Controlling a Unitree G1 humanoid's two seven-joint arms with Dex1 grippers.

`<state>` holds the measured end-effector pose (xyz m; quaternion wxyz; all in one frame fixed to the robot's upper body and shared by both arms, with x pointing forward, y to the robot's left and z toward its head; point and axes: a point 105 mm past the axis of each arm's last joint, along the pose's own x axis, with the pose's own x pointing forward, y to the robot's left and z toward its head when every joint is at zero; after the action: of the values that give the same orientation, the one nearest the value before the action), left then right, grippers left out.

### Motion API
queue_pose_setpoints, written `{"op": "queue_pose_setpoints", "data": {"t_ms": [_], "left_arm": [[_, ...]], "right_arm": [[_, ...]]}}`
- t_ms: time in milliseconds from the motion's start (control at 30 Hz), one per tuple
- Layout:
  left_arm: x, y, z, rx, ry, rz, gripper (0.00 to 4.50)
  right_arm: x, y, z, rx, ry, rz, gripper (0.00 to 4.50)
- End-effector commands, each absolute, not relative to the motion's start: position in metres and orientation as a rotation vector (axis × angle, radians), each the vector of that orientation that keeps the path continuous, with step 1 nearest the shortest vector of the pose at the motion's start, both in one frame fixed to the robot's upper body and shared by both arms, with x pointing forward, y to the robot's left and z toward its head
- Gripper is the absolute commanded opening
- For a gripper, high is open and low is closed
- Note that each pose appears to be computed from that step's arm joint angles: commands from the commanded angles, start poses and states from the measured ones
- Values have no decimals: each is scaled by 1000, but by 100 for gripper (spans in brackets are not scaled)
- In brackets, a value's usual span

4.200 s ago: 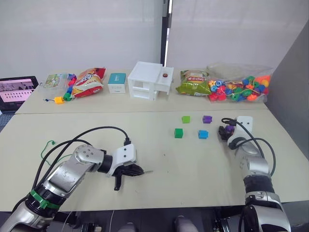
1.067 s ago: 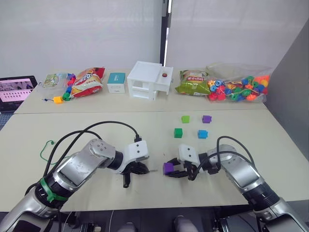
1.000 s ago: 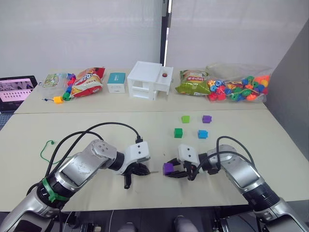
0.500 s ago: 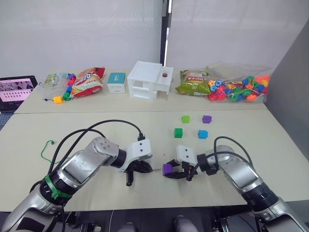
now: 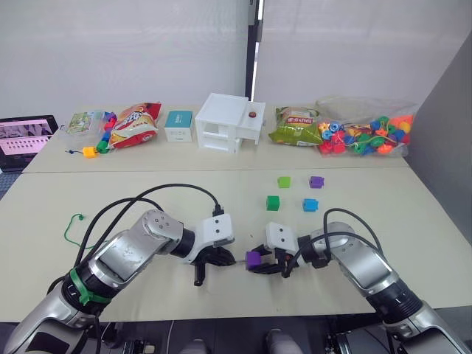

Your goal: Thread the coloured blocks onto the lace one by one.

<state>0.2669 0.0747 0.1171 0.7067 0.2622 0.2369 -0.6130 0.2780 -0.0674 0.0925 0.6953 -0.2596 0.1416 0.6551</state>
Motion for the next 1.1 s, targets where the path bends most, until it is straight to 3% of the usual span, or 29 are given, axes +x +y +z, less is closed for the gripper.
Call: {"op": "queue_pose_setpoints", "data": {"t_ms": [33, 367, 500, 767, 1100], "left_arm": [[263, 65, 124, 607, 475, -1412, 0], [273, 29, 108, 506, 425, -1477, 0], [278, 33, 105, 512, 377, -1470, 0], [283, 59, 125, 454, 329, -1451, 259], [283, 97, 106, 491, 352, -1374, 263]], "right_arm": [[278, -62, 103, -593, 270, 1458, 118], [272, -53, 104, -550, 272, 1454, 118], [272, -53, 103, -538, 279, 1429, 118], [273, -60, 96, -537, 314, 1381, 118], [277, -64, 96, -536, 322, 1357, 118]]}}
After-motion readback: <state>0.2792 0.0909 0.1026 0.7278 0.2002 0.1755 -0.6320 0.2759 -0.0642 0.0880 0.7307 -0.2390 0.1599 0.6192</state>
